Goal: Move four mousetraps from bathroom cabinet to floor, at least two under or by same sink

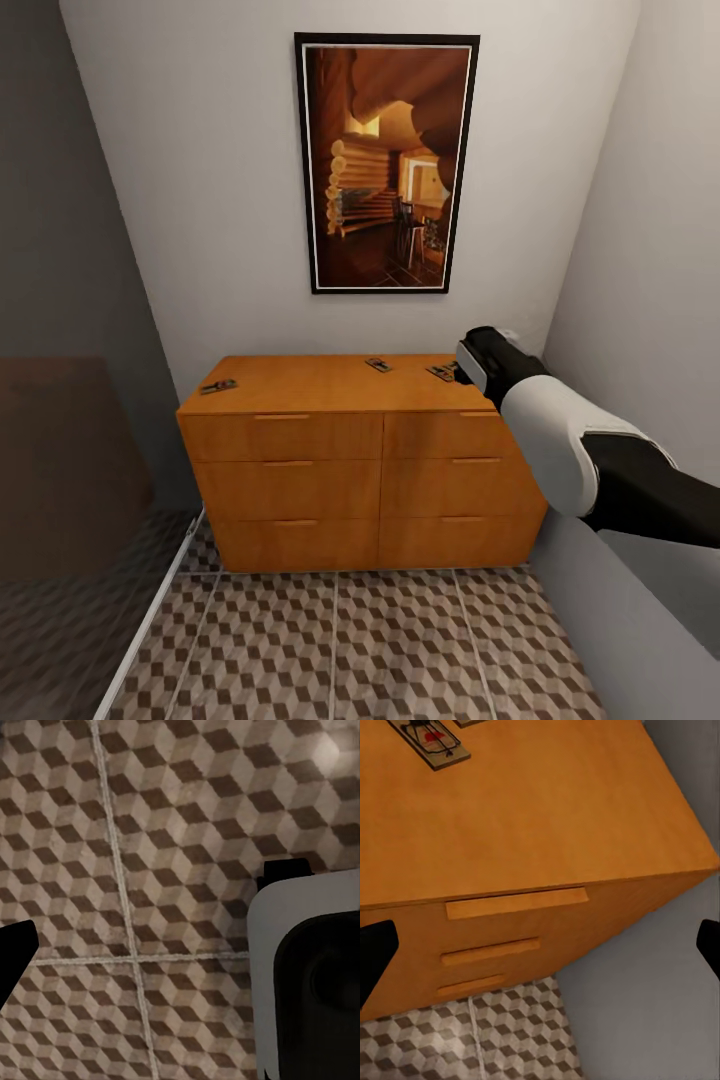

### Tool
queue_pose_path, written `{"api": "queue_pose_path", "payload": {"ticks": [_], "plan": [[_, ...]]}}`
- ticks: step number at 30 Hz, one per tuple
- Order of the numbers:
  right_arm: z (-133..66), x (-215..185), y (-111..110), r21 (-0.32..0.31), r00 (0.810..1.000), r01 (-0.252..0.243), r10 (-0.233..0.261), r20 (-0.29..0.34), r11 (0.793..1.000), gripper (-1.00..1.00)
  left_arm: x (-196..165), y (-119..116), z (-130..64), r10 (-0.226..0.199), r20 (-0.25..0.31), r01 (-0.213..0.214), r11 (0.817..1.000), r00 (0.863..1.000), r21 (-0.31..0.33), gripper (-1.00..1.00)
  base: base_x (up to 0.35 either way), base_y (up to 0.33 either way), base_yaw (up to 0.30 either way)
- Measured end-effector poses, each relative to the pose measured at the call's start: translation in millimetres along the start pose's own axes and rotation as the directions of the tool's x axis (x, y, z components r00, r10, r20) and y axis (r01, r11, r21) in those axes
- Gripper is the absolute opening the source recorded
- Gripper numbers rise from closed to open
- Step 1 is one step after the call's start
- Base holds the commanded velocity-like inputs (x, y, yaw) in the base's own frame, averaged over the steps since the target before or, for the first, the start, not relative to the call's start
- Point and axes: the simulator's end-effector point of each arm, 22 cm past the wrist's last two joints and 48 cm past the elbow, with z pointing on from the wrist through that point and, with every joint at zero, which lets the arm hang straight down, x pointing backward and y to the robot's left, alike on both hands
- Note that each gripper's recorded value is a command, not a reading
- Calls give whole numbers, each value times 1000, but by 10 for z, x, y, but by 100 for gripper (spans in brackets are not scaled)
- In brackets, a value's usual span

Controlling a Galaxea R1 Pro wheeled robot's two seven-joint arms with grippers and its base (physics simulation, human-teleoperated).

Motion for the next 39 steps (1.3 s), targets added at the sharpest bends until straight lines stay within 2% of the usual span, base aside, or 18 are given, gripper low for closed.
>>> {"api": "queue_pose_path", "payload": {"ticks": [16, 20, 23, 24, 25, 26, 27, 29, 31, 32, 35, 39], "plan": [[-4, -47, -50, -2, 1000, -16, 16, 10, 1000, 100, 7, -5, -2, 0, -1, 0, 1000, 1000, 1, 100, 0, 0, 0], [0, -45, -54, -8, 999, -32, 32, 7, 999, 100, 18, -10, -4, 0, -2, 0, 1000, 1000, 1, 100, 0, 0, 0], [3, -43, -49, -24, 998, -67, 67, 1, 997, 100, 18, -30, -6, 0, -2, 0, 1000, 1000, 4, 100, 0, 0, 0], [17, -16, -26, -54, 991, -132, 131, -18, 990, 100, 15, -53, -8, 0, -2, 0, 1000, 1000, 6, 100, 0, 0, 0], [31, 11, -13, -72, 985, -174, 172, -33, 982, 100, 14, -63, -9, -1, -2, 1, 1000, 1000, 7, 100, 0, 0, 0], [38, 25, -8, -79, 980, -195, 193, -41, 978, 100, 14, -68, -10, -1, -2, 1, 1000, 1000, 8, 100, 0, 0, 0], [60, 55, -19, -87, 966, -256, 252, -57, 963, 100, 12, -81, -11, -1, -2, 1, 1000, 1000, 9, 100, 0, 0, 0], [86, 67, -89, -69, 949, -315, 311, -57, 947, 100, 11, -89, -12, -1, -2, 1, 1000, 1000, 10, 100, 0, 0, 0], [103, 66, -164, -44, 936, -351, 349, -47, 935, 100, 10, -92, -12, -2, -2, 2, 1000, 1000, 11, 100, 0, 0, 0], [115, 64, -253, -11, 924, -382, 381, -31, 924, 100, 10, -94, -12, -2, -1, 2, 1000, 1000, 11, 100, 0, 0, 0], [123, 57, -424, 53, 903, -429, 430, 4, 902, 100, 9, -103, -13, -2, -1, 2, 1000, 1000, 12, 100, 0, 0, 0], [121, 66, -533, 96, 881, -473, 473, 29, 876, 100, 8, -111, -14, -2, -1, 2, 1000, 1000, 14, 100, 0, 0, 0]]}}
